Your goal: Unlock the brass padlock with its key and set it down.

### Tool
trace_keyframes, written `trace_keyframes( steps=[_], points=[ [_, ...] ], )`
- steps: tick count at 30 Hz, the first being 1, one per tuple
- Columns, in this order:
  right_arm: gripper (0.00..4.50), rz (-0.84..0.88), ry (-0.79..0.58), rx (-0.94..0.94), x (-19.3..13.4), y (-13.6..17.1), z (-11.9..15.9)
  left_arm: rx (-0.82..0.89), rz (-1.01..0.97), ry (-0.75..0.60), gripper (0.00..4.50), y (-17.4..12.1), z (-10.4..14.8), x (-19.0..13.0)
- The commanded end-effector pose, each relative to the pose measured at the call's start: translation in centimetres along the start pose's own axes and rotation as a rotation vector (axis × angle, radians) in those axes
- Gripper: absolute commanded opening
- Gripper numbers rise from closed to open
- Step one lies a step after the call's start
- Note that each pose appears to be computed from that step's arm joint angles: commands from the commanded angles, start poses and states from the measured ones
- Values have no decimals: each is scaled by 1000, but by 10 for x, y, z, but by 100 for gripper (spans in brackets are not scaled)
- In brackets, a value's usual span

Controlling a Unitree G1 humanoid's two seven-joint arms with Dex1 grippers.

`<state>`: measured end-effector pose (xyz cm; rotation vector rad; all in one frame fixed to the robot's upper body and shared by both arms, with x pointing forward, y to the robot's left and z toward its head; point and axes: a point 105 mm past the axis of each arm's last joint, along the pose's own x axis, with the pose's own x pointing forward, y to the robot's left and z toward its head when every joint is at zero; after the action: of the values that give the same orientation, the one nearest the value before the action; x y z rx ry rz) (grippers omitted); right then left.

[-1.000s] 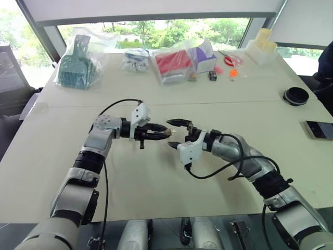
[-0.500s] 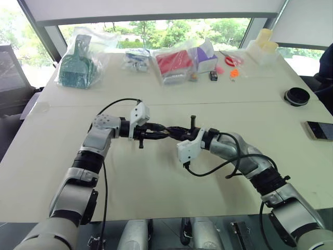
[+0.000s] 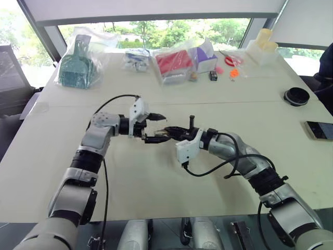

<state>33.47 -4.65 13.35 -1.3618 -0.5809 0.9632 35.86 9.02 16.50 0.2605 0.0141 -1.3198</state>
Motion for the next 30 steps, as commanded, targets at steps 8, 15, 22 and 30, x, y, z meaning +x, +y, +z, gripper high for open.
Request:
trace_keyframes(
  steps=[8, 15, 22, 30],
  points=[
    [0, -49, -22, 3, 2, -14, 3, -30, 50, -67, 177, -10, 9, -24],
    [0, -51, -31, 0, 3, -15, 4, -48, 34, -53, 2, -16, 1, -18],
    [0, -57, -36, 3, 2, -17, 5, -68, 7, 21, 2, -22, -19, -16],
    [0, -66, -38, 7, 2, -18, 7, -12, 56, 78, 2, -12, -38, -16]
  ],
)
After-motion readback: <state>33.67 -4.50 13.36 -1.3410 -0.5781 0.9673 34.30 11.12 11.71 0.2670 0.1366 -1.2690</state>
